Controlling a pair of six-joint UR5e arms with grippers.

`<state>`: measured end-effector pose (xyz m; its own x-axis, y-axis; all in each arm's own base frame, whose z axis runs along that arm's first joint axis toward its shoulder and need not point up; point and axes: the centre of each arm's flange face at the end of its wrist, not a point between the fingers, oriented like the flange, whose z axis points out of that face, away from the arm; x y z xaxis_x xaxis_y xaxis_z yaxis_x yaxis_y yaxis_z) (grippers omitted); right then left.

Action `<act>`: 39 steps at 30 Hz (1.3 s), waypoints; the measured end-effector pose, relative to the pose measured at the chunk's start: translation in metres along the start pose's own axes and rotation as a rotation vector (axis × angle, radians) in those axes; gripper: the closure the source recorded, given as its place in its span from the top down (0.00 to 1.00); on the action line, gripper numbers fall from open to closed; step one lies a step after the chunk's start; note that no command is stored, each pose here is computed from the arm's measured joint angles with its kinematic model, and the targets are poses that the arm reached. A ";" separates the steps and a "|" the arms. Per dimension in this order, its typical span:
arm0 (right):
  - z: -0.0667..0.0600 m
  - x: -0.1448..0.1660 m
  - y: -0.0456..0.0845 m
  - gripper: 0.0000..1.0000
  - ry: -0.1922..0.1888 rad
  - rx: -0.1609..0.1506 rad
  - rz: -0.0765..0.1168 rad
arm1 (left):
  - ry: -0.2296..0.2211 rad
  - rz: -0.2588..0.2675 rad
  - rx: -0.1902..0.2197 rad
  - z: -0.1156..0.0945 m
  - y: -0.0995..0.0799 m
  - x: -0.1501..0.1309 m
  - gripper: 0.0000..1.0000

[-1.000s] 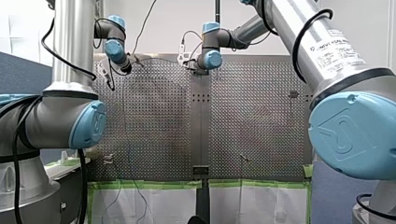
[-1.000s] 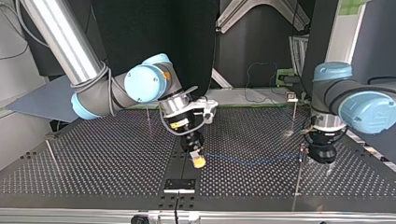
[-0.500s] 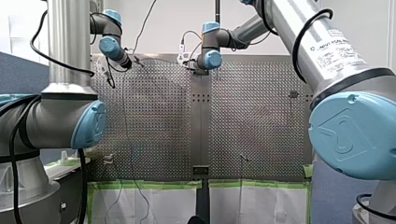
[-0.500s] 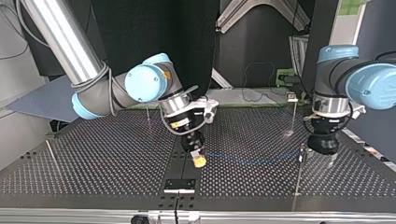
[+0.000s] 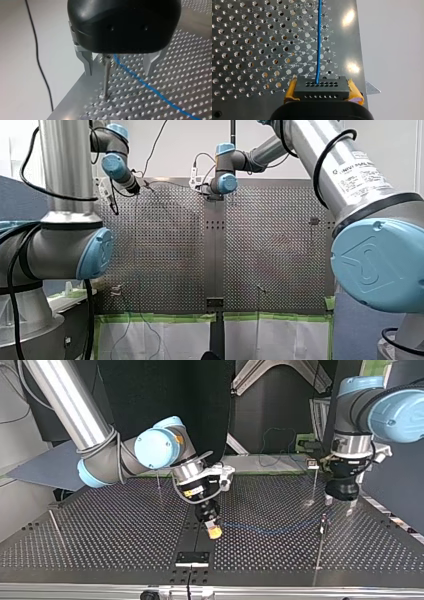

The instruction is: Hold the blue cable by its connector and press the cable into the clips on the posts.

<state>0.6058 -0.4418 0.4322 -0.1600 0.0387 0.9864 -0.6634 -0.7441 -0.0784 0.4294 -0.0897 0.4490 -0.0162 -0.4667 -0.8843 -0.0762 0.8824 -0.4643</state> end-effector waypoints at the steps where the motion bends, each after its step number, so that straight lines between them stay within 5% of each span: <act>1: 0.000 0.000 0.000 0.00 0.000 0.000 0.000 | 0.005 0.000 0.005 -0.003 -0.001 0.002 1.00; 13: 0.000 0.000 -0.001 0.00 -0.001 0.000 0.000 | 0.024 0.011 0.043 -0.019 -0.001 0.024 1.00; 30: -0.004 -0.004 0.009 0.00 -0.037 -0.053 -0.009 | -0.133 0.116 0.138 -0.027 -0.024 -0.009 1.00; 39: -0.005 -0.006 0.012 0.00 -0.050 -0.072 -0.013 | -0.101 0.152 0.124 -0.024 -0.025 -0.006 1.00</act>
<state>0.5950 -0.4478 0.4248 -0.1157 0.0134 0.9932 -0.7163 -0.6938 -0.0741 0.4078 -0.1102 0.4673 0.0824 -0.3248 -0.9422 0.0423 0.9457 -0.3223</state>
